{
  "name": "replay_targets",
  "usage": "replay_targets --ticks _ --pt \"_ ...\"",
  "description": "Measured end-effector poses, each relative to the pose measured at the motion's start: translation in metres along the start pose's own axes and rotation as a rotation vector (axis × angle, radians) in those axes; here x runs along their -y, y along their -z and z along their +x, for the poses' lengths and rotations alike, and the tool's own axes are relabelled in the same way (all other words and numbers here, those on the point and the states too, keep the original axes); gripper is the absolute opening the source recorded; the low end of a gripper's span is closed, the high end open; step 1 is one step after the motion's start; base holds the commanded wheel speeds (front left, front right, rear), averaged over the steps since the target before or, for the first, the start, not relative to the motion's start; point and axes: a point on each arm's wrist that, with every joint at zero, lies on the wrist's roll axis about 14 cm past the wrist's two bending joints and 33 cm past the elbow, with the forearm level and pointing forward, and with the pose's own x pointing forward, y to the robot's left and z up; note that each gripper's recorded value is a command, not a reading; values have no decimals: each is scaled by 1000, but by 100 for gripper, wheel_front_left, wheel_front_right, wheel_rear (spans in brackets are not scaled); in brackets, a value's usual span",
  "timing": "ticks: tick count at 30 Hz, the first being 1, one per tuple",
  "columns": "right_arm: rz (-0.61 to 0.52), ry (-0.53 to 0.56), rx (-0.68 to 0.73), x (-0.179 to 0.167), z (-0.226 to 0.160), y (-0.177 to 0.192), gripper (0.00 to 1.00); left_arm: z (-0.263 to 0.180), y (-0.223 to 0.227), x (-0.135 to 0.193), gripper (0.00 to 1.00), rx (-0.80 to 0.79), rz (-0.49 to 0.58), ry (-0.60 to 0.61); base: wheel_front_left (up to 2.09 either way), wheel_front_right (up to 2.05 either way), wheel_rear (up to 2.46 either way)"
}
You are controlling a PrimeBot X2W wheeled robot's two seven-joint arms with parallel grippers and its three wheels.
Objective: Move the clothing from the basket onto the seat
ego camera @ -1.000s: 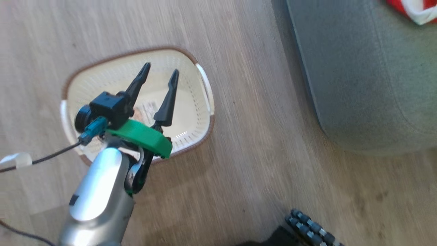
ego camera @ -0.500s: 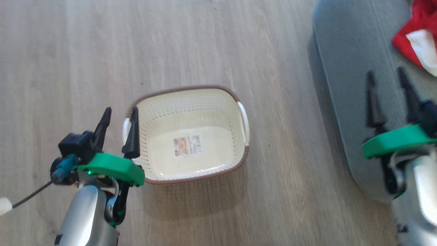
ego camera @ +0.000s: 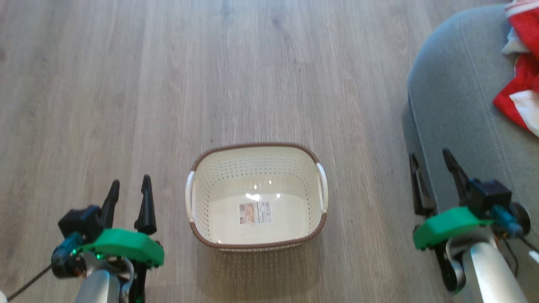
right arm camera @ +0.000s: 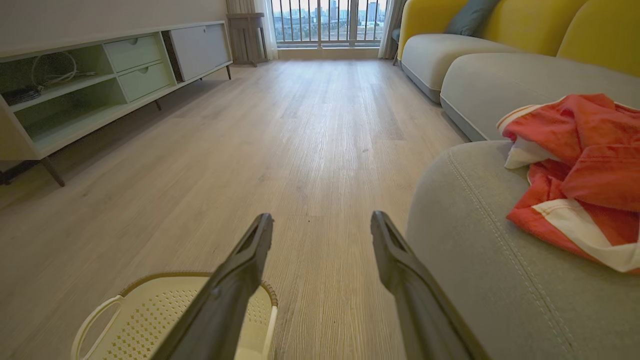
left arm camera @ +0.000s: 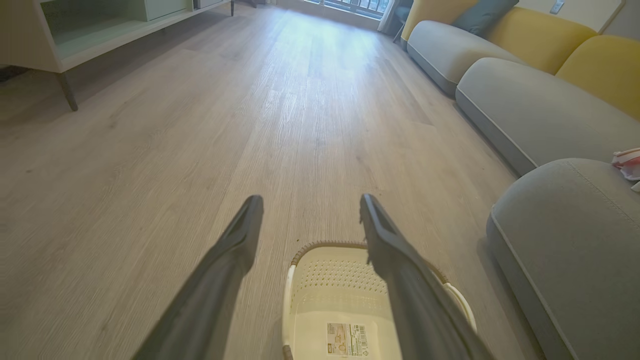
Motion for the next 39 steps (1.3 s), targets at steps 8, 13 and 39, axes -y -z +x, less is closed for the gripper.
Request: replay_targets --ticks 8,13,39 --pt "9 4 -4 -3 -10 1 100 -13 -10 -3 100 28 -4 -5 0 0 0" --pt "12 10 -4 -1 -13 0 100 -14 -14 -1 100 39 -4 1 0 0 0" --pt "85 47 -104 3 -34 30 0 -32 19 -3 0 -71 -54 -19 0 0 0"
